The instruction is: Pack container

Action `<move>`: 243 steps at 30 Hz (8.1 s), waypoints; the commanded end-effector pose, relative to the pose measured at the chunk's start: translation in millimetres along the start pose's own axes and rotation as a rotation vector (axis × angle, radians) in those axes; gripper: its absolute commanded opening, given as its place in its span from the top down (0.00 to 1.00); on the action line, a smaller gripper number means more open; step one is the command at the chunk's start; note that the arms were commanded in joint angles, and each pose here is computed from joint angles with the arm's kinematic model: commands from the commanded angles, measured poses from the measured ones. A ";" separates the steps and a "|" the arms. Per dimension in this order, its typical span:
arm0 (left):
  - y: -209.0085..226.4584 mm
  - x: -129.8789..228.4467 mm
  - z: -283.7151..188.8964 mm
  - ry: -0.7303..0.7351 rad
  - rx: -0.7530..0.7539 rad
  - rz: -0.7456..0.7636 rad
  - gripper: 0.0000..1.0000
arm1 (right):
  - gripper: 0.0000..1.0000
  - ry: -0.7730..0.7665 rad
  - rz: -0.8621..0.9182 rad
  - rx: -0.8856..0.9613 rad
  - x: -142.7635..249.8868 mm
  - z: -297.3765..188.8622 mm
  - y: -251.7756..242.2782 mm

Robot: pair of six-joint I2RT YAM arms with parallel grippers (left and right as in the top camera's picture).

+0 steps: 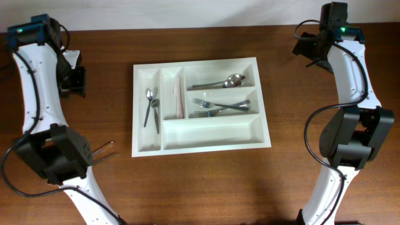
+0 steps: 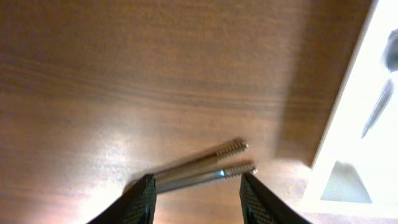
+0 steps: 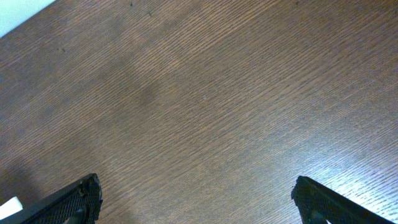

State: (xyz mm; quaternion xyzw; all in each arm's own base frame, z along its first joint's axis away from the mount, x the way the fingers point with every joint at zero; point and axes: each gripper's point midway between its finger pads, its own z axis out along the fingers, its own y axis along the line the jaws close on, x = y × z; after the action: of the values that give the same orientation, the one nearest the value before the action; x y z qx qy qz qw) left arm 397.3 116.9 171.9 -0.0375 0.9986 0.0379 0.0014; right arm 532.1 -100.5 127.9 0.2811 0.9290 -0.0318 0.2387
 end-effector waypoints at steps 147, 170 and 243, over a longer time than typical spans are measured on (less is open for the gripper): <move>10.8 124.4 165.8 -0.090 -0.155 -0.165 0.80 | 0.01 -0.004 0.003 0.001 -2.4 2.4 0.8; 39.9 109.0 164.7 -0.170 -0.328 -0.107 0.58 | 0.01 -0.004 0.003 0.001 -2.5 2.4 0.6; 30.3 115.1 175.8 -0.187 -0.076 -0.087 0.76 | 0.01 -0.004 0.003 0.001 -2.4 2.4 0.8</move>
State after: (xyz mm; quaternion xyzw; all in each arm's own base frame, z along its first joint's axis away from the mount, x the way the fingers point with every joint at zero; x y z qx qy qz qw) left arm 285.7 154.2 5.1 -0.0801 0.9874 0.0892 0.1036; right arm 532.1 -100.5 127.5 0.2813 0.9290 -0.0318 0.2383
